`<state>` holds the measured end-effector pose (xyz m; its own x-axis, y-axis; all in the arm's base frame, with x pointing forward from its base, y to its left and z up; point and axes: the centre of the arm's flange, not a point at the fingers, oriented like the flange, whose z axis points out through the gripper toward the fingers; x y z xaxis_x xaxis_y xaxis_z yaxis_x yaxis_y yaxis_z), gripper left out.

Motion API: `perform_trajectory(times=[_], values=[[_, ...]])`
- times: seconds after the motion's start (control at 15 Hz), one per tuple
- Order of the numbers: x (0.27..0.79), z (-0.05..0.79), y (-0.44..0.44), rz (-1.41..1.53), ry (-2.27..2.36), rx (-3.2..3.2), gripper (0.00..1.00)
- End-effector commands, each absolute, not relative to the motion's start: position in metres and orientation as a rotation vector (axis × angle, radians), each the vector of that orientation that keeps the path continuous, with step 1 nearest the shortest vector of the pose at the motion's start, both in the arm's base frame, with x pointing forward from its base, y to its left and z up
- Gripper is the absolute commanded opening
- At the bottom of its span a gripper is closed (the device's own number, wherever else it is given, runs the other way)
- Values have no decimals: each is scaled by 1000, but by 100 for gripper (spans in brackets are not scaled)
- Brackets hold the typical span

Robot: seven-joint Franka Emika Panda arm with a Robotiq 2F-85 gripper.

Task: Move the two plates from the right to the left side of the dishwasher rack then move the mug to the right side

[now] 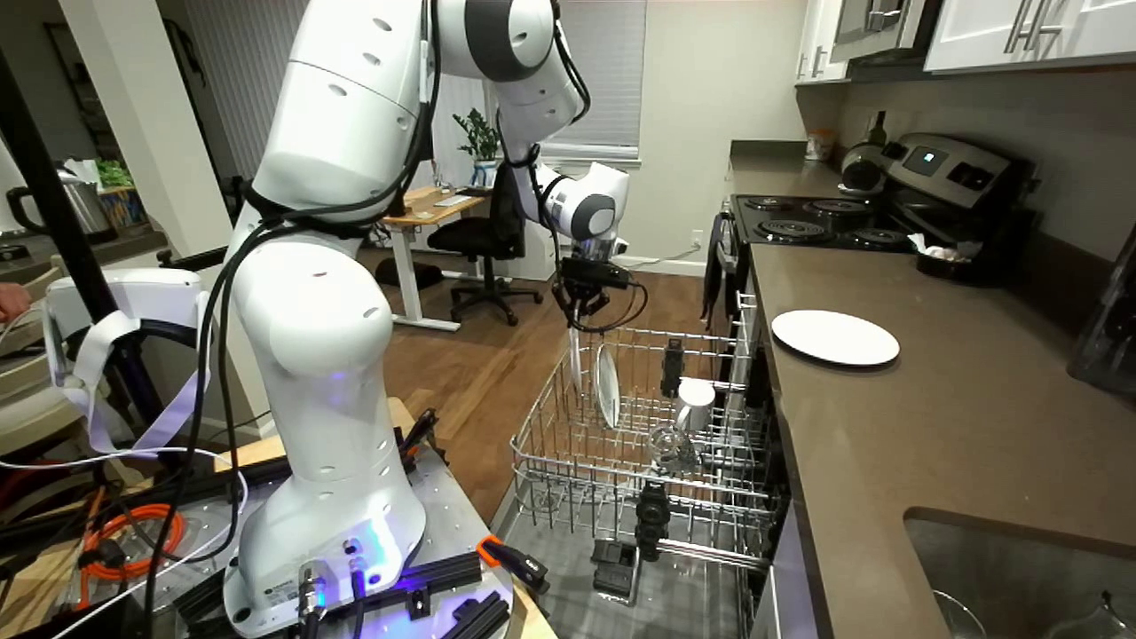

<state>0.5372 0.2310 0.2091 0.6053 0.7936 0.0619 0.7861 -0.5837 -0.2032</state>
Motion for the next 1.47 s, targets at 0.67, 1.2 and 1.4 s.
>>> perform_trajectory(times=[0.67, 1.2, 1.4], values=[[568, 258, 214, -72, -1312, -2665, 2], [560, 249, 214, -2, -1211, -2641, 2], [559, 247, 214, 1, -1191, -2640, 2]])
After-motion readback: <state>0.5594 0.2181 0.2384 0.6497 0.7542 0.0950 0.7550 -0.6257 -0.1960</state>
